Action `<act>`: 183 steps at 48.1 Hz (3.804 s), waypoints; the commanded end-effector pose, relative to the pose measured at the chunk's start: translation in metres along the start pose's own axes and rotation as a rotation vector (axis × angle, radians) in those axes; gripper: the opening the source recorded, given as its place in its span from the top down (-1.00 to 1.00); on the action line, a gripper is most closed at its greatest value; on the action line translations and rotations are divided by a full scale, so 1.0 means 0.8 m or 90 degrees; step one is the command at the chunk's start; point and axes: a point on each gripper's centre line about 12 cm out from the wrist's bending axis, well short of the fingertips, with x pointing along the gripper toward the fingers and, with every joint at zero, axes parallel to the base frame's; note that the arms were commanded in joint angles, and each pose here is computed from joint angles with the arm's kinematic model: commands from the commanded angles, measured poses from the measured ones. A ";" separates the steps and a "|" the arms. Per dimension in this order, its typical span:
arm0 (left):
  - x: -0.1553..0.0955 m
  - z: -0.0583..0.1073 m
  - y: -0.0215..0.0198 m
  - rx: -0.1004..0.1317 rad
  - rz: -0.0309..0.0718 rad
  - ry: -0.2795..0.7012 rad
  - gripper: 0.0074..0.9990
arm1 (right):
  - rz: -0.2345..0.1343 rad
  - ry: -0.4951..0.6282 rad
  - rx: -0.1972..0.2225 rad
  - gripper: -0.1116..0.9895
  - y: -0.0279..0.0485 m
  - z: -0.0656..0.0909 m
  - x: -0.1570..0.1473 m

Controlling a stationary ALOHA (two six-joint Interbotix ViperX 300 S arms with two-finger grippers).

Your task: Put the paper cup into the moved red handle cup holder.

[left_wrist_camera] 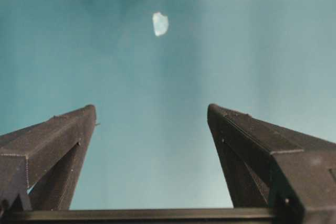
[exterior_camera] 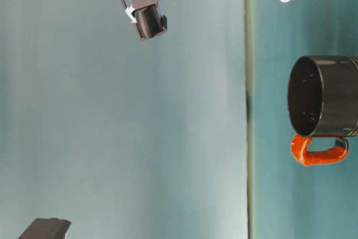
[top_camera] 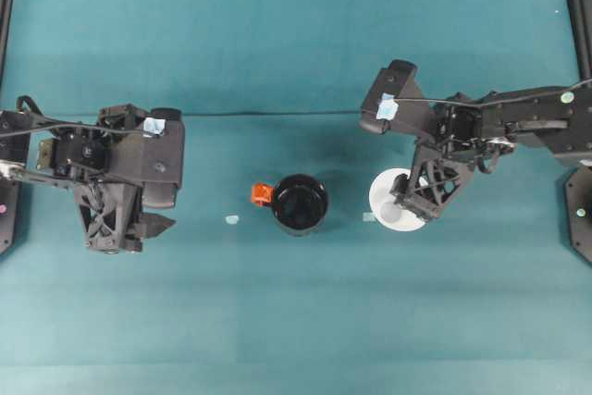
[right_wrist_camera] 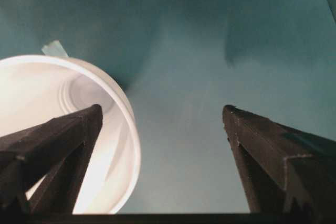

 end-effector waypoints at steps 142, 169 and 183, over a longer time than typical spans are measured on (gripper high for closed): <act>-0.018 0.006 -0.0012 -0.019 -0.002 -0.122 -0.87 | 0.052 -0.034 -0.018 0.98 0.0943 0.158 -0.064; -0.019 0.006 -0.0012 -0.020 -0.002 -0.123 -0.87 | 0.028 0.023 -0.025 0.98 0.0931 0.148 -0.004; -0.019 0.006 -0.0012 -0.019 -0.002 -0.123 -0.87 | 0.026 0.029 -0.039 0.98 0.0934 0.147 -0.001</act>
